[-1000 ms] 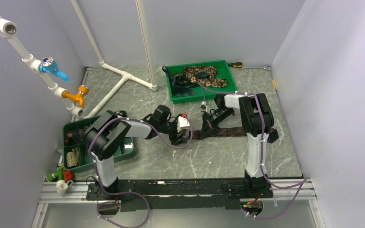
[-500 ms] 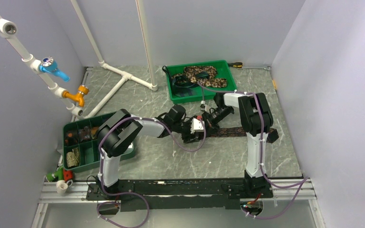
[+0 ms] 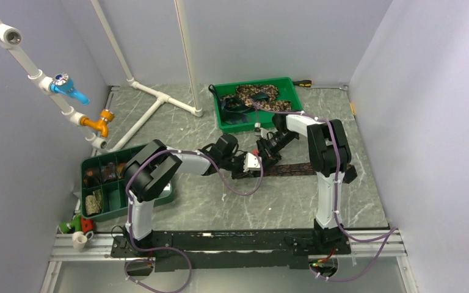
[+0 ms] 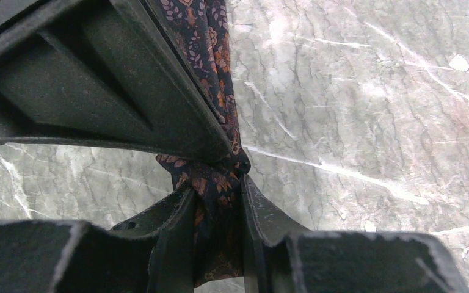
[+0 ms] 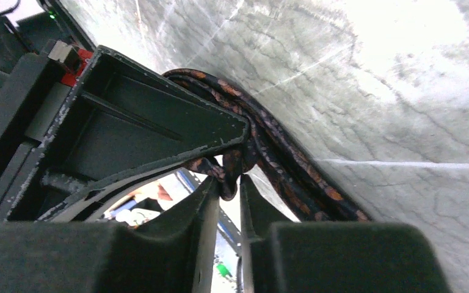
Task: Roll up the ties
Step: Roll the tie at the center of the board.
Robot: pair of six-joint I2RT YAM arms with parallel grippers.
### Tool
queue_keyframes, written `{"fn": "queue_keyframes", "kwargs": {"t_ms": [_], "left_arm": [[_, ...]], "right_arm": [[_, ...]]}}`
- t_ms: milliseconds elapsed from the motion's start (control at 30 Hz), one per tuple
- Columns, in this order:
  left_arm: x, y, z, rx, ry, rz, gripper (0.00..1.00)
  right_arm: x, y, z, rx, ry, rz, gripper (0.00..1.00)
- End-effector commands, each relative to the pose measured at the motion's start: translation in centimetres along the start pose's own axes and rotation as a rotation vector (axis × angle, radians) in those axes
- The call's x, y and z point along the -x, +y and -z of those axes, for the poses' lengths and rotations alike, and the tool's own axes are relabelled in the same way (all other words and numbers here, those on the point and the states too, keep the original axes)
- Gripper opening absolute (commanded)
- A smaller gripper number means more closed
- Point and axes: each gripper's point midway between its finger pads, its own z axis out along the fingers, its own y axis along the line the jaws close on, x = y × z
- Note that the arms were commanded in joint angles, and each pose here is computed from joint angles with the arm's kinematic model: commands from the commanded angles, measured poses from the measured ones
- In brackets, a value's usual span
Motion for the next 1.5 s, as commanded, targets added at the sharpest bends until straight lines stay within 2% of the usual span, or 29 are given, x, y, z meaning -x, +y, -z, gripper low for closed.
{"fn": "queue_keyframes", "kwargs": {"t_ms": [0, 100, 233, 467, 633, 867, 1033, 1133, 1167, 1233, 1367, 1467], "left_arm": [[-4.6, -3.0, 0.2, -0.081, 0.144, 0.149, 0.26], [-4.8, -3.1, 0.3, -0.084, 0.155, 0.157, 0.26], [-4.9, -3.4, 0.5, -0.093, 0.156, 0.156, 0.25], [-5.3, -3.4, 0.5, -0.092, 0.168, 0.173, 0.25], [-5.5, -3.4, 0.6, -0.089, 0.173, 0.188, 0.25], [-5.6, -3.5, 0.8, -0.094, 0.174, 0.199, 0.25], [-5.7, -3.5, 0.8, -0.097, 0.173, 0.196, 0.25], [-5.6, -3.5, 0.7, -0.1, 0.172, 0.202, 0.26], [-5.6, -3.4, 0.7, -0.099, 0.173, 0.205, 0.26], [-5.6, -3.4, 0.7, -0.099, 0.173, 0.205, 0.27], [-5.8, -3.5, 1.0, -0.104, 0.166, 0.216, 0.36], [-5.4, -2.6, 1.6, -0.081, 0.134, 0.232, 0.52]], "right_arm": [[1.3, -0.3, 0.7, -0.027, -0.047, 0.046, 0.26], [1.7, -0.1, 0.7, -0.014, -0.063, 0.041, 0.32], [2.3, -0.1, 0.9, -0.013, -0.09, 0.049, 0.29], [3.1, 0.5, 2.0, 0.039, -0.111, 0.061, 0.38], [2.1, 0.4, 1.2, 0.077, -0.074, 0.054, 0.24], [1.0, 2.1, 1.8, 0.145, -0.053, 0.073, 0.41], [0.4, 2.1, 1.4, 0.145, -0.042, 0.071, 0.43], [0.6, 1.5, 0.5, 0.135, -0.021, 0.065, 0.37], [0.8, 1.2, 0.4, 0.125, -0.018, 0.069, 0.3], [1.4, 0.7, 0.4, 0.095, -0.023, 0.075, 0.01], [2.5, -0.5, 1.1, -0.01, -0.058, 0.099, 0.0], [2.2, -2.1, 0.7, -0.077, -0.048, 0.079, 0.0]]}}
